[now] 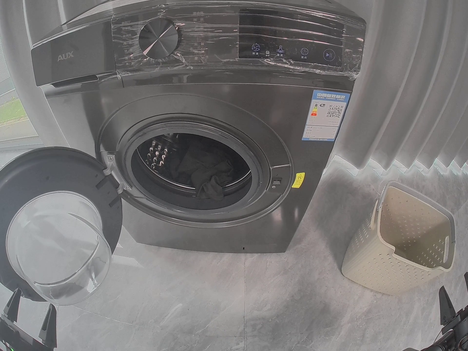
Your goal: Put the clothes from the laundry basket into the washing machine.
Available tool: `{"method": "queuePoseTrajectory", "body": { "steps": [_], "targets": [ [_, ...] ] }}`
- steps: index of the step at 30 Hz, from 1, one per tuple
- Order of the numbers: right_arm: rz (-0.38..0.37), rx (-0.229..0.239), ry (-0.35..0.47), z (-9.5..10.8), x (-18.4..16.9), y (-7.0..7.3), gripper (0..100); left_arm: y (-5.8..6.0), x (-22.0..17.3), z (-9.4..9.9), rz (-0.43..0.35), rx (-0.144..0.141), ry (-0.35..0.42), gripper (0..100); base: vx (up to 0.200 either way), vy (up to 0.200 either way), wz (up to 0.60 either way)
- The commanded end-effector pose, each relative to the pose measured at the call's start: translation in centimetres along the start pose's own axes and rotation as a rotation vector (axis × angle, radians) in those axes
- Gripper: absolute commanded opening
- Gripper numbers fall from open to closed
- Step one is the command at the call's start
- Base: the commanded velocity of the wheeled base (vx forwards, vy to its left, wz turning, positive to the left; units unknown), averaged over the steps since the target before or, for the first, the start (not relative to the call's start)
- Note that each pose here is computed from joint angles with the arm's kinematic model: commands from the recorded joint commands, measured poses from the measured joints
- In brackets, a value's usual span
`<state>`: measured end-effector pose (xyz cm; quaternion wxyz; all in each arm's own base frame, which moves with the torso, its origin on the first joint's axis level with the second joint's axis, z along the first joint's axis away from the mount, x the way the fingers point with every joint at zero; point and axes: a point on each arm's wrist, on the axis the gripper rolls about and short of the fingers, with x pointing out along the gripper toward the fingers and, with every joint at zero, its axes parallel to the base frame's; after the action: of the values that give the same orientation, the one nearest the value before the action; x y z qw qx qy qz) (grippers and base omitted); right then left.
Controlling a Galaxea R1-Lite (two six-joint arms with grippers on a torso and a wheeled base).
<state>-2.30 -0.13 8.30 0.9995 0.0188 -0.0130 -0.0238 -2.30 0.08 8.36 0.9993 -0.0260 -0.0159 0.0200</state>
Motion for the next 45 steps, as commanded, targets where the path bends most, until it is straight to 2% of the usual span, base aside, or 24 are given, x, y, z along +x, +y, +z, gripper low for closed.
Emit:
{"method": "queuePoseTrajectory", "body": {
  "steps": [1, 9, 17, 24, 32, 39, 45],
  "targets": [
    [0.0, 0.0, 0.005, -0.51, 0.03, -0.02, 100, 0.02, 0.04, -0.46, 0.001, 0.0, 0.006, 100, 0.0, 0.0, 0.0],
    [0.0, 0.0, 0.007, -0.51, 0.04, -0.02, 100, 0.03, 0.04, -0.46, 0.002, 0.003, 0.006, 100, -0.15, 0.0, 0.0],
    [0.0, 0.0, 0.007, -0.51, 0.04, -0.02, 100, 0.02, 0.04, -0.46, -0.001, 0.001, 0.006, 100, 0.0, 0.0, 0.0],
    [0.0, 0.0, 0.007, -0.51, 0.04, -0.02, 100, 0.03, 0.04, -0.48, 0.002, 0.003, 0.008, 100, -0.2, 0.0, 0.0],
    [0.0, 0.001, 0.007, -0.51, 0.04, -0.02, 100, 0.02, 0.04, -0.48, 0.001, 0.003, 0.008, 100, 0.0, 0.0, 0.0],
    [0.0, 0.0, 0.007, -0.51, 0.04, -0.02, 100, 0.02, 0.04, -0.48, 0.001, 0.003, 0.008, 100, 0.0, 0.2, 0.0],
    [0.0, 0.0, 0.007, -0.51, 0.04, -0.02, 100, 0.03, 0.04, -0.48, 0.002, 0.003, 0.008, 100, 0.0, 0.0, 0.0]
  ]
}}
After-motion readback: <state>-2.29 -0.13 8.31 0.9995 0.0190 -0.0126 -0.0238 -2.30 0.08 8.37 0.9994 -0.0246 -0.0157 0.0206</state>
